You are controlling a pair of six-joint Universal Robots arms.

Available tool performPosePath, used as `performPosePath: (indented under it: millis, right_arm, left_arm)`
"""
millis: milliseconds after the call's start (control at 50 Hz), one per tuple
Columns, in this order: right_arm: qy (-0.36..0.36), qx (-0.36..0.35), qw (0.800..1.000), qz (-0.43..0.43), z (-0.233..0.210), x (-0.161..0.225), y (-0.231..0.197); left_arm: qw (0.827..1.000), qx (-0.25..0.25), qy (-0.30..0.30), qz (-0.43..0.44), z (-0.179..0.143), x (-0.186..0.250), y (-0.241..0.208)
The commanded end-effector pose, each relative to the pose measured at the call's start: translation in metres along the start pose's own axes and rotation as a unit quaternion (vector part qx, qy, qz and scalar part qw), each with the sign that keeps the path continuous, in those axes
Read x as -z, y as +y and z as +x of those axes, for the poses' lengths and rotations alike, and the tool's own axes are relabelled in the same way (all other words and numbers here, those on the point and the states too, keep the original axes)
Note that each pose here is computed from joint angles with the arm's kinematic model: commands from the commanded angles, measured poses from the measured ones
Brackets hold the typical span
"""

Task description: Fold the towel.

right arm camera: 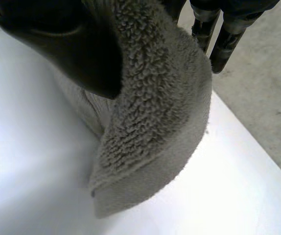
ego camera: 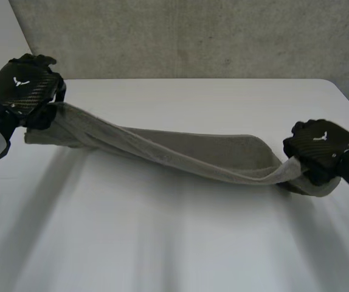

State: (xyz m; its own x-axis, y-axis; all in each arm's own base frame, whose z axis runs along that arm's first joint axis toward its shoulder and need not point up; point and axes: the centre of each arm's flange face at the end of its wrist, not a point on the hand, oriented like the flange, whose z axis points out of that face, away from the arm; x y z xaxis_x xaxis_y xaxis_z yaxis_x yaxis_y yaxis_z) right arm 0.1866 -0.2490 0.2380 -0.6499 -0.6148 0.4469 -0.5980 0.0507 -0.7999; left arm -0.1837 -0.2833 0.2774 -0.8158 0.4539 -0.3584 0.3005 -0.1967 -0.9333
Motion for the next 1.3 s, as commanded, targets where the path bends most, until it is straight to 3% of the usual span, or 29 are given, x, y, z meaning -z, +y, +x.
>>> performPosePath:
  millis: [20,280,720,1300]
  right_arm:
    - [-0.003,0.024,1.000,-0.007,-0.011,-0.016,0.026]
    - [-0.003,0.014,1.000,-0.007,-0.018,-0.026,0.038]
    - [-0.039,-0.042,0.997,-0.047,-0.025,-0.002,0.028]
    - [-0.007,-0.019,1.000,-0.006,-0.012,0.008,0.001]
  left_arm:
    - [0.999,0.022,0.021,-0.040,0.007,0.005,0.032]
    - [0.992,0.058,0.057,-0.100,0.022,-0.004,0.084]
    - [0.991,0.054,0.063,-0.109,0.026,0.002,0.087]
    - [0.992,0.048,0.063,-0.100,0.028,0.003,0.080]
